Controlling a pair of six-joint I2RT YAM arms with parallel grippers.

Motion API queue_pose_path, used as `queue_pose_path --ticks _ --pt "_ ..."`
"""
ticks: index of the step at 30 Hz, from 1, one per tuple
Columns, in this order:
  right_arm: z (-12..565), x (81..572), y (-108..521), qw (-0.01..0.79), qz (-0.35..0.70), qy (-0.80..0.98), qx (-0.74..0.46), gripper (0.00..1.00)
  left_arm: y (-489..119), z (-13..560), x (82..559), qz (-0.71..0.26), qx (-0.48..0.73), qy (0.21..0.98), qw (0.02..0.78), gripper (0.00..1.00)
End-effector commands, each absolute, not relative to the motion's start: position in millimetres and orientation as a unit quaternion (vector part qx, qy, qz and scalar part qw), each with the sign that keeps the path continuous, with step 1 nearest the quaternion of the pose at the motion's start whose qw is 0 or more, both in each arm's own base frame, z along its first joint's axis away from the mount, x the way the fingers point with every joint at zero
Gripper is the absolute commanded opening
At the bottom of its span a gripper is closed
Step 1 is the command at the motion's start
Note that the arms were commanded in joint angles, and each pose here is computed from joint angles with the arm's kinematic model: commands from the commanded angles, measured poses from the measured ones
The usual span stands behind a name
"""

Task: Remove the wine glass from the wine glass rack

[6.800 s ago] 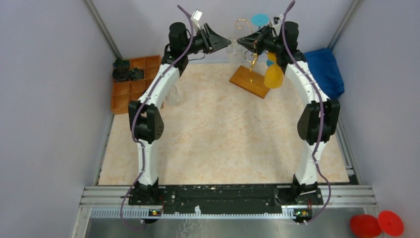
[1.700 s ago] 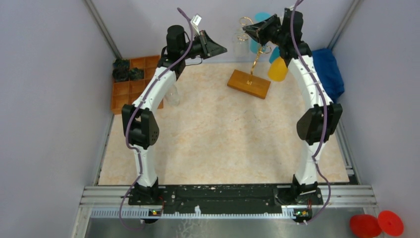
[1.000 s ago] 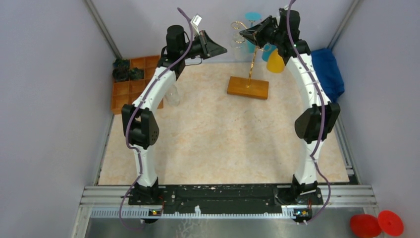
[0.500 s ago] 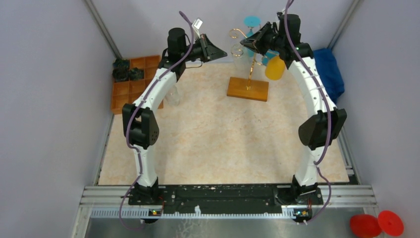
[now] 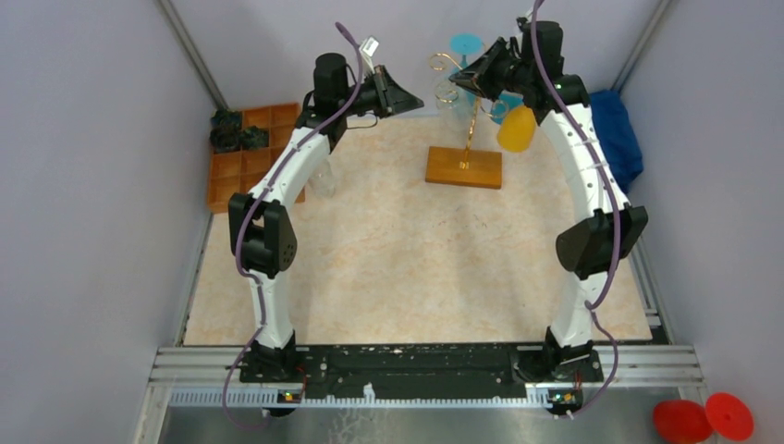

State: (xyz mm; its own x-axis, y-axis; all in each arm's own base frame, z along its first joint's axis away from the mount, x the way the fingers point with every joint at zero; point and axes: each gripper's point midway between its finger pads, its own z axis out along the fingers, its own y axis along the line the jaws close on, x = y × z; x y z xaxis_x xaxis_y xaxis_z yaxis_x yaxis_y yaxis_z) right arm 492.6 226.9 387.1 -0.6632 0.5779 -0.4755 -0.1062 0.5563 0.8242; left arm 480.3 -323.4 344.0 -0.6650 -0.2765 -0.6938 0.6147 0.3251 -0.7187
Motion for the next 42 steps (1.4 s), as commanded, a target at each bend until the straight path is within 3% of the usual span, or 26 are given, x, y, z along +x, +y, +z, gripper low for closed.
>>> queue_pose_path --ticks 1,24,42 --pt "459 495 226 0.468 0.478 0.736 0.105 0.0 -317 357 471 -0.562 0.129 0.709 0.405 0.06" --pt "426 470 214 0.459 0.52 0.697 0.183 0.0 -313 341 455 -0.562 0.135 0.718 0.388 0.04" --pt "446 453 202 0.487 0.546 0.653 0.199 0.0 -311 343 449 -0.558 0.136 0.721 0.388 0.03"
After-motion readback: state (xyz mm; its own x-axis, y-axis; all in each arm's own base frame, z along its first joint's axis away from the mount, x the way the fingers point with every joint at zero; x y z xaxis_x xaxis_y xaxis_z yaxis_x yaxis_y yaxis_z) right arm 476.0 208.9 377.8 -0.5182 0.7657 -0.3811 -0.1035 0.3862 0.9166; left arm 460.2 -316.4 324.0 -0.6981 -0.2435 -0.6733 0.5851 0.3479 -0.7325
